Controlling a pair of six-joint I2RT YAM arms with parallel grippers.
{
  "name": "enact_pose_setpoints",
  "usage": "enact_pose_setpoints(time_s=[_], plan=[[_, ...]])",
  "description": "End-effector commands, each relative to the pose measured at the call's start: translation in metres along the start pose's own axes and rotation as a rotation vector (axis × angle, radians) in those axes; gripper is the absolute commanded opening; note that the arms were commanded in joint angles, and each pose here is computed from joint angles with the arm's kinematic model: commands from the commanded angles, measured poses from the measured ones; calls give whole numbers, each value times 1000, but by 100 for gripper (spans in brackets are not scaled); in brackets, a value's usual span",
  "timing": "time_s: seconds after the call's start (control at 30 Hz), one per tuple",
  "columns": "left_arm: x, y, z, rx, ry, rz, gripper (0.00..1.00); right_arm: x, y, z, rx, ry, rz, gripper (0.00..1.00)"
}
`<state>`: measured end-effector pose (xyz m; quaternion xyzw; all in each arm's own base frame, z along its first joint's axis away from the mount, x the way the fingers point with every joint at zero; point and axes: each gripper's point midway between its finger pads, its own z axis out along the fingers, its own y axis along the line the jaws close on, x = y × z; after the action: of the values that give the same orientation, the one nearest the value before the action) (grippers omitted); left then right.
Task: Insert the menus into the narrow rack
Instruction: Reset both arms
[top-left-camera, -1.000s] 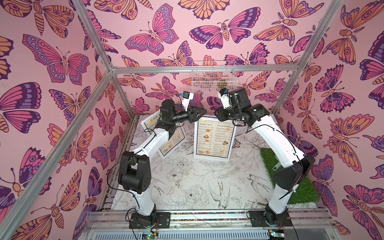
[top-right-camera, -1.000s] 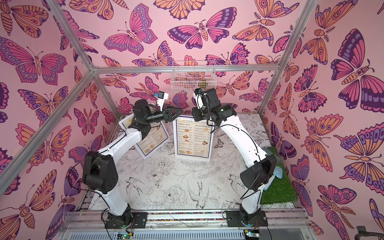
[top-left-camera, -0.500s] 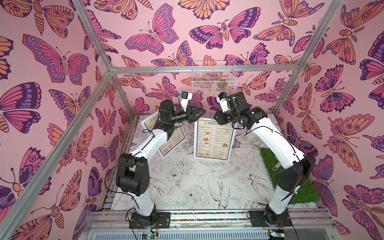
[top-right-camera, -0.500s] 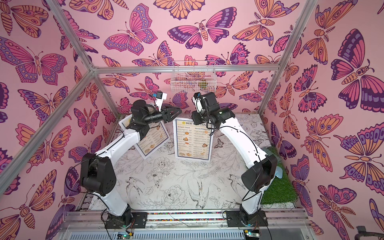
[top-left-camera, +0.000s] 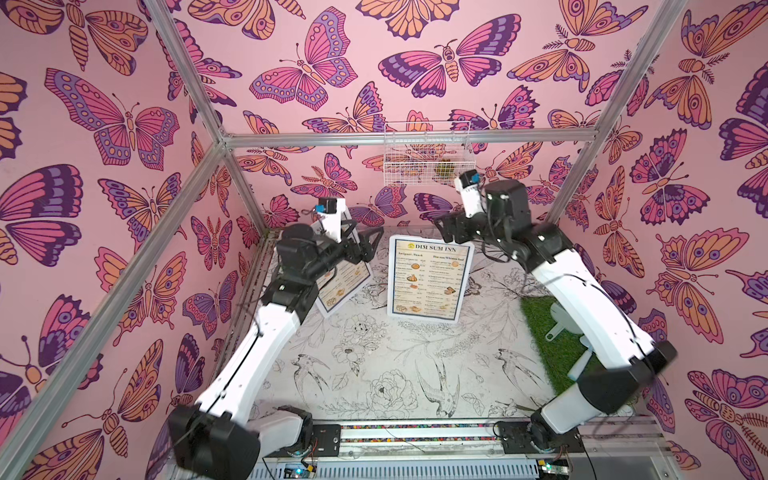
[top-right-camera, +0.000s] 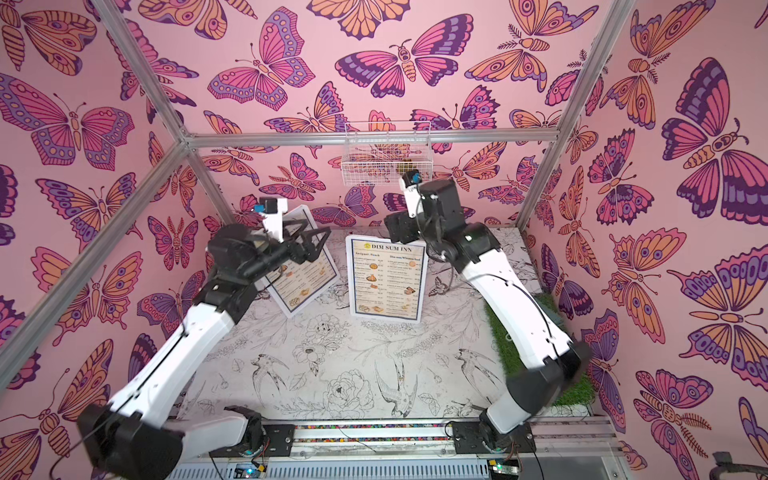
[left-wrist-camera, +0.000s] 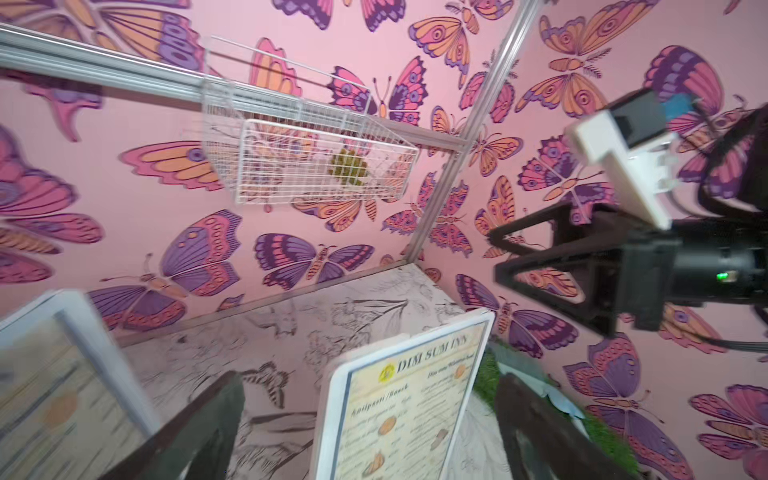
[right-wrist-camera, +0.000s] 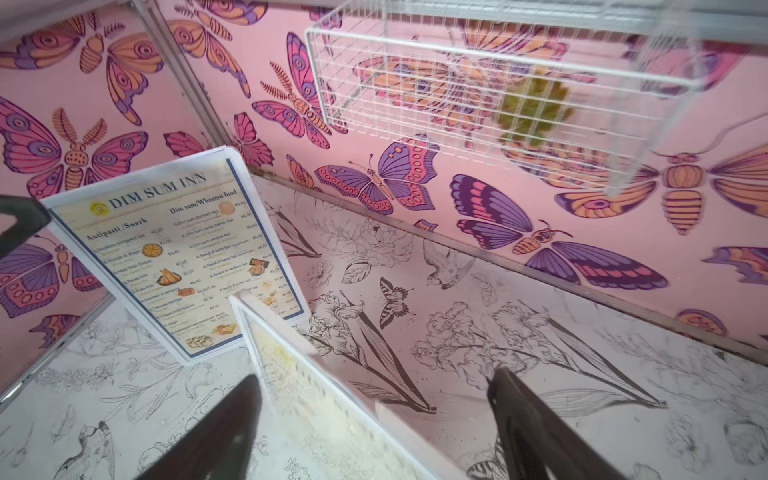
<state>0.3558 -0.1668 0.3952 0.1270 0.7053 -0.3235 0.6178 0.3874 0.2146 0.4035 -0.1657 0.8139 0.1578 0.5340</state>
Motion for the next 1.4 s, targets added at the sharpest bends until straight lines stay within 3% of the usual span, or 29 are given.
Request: enact_pose_setpoints(time_s=[0.0,0.1,0.2,0.33,0.4,0.53,0.67,0.8,0.9,1.07,1.13,1.17,1.23,1.3,1.37], plan=[[61,46,-29,-261,80,-70,99,16,-16,-24,67,-86,16,99],[109,74,-65,-428,94,-102,97,60,-43,-40,191,-99,30,99],[144,106,-98,-609,79,-54,98,114,-84,-51,388,-69,18,99],[170,135,-114,-741,86,144,99,185,-139,-50,543,9,92,99],[174,148,-118,-808,97,229,99,215,-159,-44,608,15,35,99],[209,179,-114,-912,179,315,99,247,-184,-30,646,-1,32,99],[223,191,-91,-852,134,365,99,264,-200,-13,614,8,36,99],[230,204,-69,-816,202,424,99,271,-214,-3,570,-57,108,99],[233,224,-78,-858,163,364,99,278,-218,8,550,-51,107,99],[244,241,-83,-821,152,234,99,303,-215,22,503,-72,85,99],[255,252,-90,-875,219,192,99,301,-215,25,500,-122,77,99],[242,260,-86,-889,215,162,99,301,-215,27,497,-102,76,99],[238,260,-87,-882,154,191,99,306,-219,29,506,-21,106,99],[241,260,-88,-885,196,167,99,304,-221,28,502,-56,112,99],[237,259,-87,-881,160,190,99,304,-221,28,505,-58,111,99]])
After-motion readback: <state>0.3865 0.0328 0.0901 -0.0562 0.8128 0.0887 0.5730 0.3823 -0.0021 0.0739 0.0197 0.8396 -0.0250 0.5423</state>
